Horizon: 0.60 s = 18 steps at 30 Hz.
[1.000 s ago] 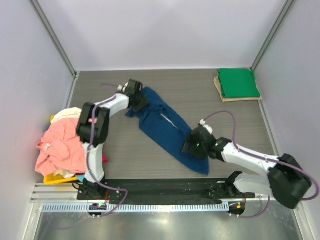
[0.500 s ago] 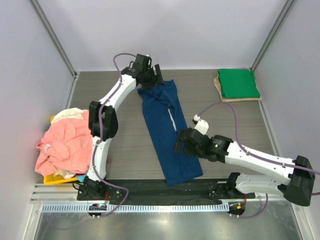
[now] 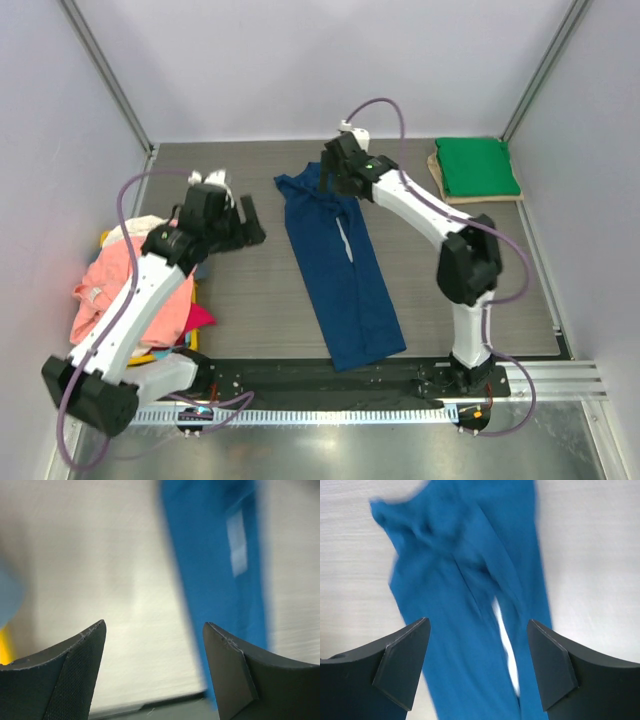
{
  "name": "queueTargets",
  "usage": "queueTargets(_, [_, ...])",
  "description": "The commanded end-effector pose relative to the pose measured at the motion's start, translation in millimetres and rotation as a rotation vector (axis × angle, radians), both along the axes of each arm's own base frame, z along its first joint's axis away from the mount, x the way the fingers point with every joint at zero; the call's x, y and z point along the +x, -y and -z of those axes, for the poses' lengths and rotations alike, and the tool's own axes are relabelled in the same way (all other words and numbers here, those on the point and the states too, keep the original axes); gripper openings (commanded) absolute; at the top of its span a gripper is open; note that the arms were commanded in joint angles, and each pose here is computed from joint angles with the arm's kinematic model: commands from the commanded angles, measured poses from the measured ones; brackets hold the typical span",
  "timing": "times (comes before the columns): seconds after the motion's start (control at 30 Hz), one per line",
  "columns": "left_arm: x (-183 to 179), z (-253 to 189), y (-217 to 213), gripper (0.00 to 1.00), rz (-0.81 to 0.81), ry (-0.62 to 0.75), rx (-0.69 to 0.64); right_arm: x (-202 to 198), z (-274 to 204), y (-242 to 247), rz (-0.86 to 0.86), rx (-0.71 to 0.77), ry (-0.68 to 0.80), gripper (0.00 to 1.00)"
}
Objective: Fold and stack the t-shirts
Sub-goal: Fold the tshirt
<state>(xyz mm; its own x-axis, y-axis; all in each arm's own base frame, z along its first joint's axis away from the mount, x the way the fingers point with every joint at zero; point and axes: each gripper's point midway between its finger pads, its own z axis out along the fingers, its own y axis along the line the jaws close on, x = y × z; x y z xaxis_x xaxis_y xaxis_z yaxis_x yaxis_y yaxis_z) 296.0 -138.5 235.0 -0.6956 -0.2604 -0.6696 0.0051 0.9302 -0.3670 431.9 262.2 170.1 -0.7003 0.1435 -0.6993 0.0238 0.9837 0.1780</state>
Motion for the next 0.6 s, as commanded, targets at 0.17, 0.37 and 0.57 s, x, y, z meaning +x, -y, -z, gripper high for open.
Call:
queueTargets(0.17, [-76.6, 48.4, -59.5, 0.82, -0.099, 0.021, 0.110, 91.8, 38.1, -40.8, -0.150, -0.139, 0.058, 0.81])
queueTargets(0.37, [-77.1, 24.9, -67.6, 0.85, -0.121, 0.135, 0.098, 122.0, 54.4, -47.6, -0.145, -0.199, 0.104, 0.80])
queueTargets(0.57, [-77.6, 28.2, -61.4, 0.84, -0.087, 0.113, 0.093, 133.2, 71.6, -45.2, -0.132, -0.247, 0.119, 0.62])
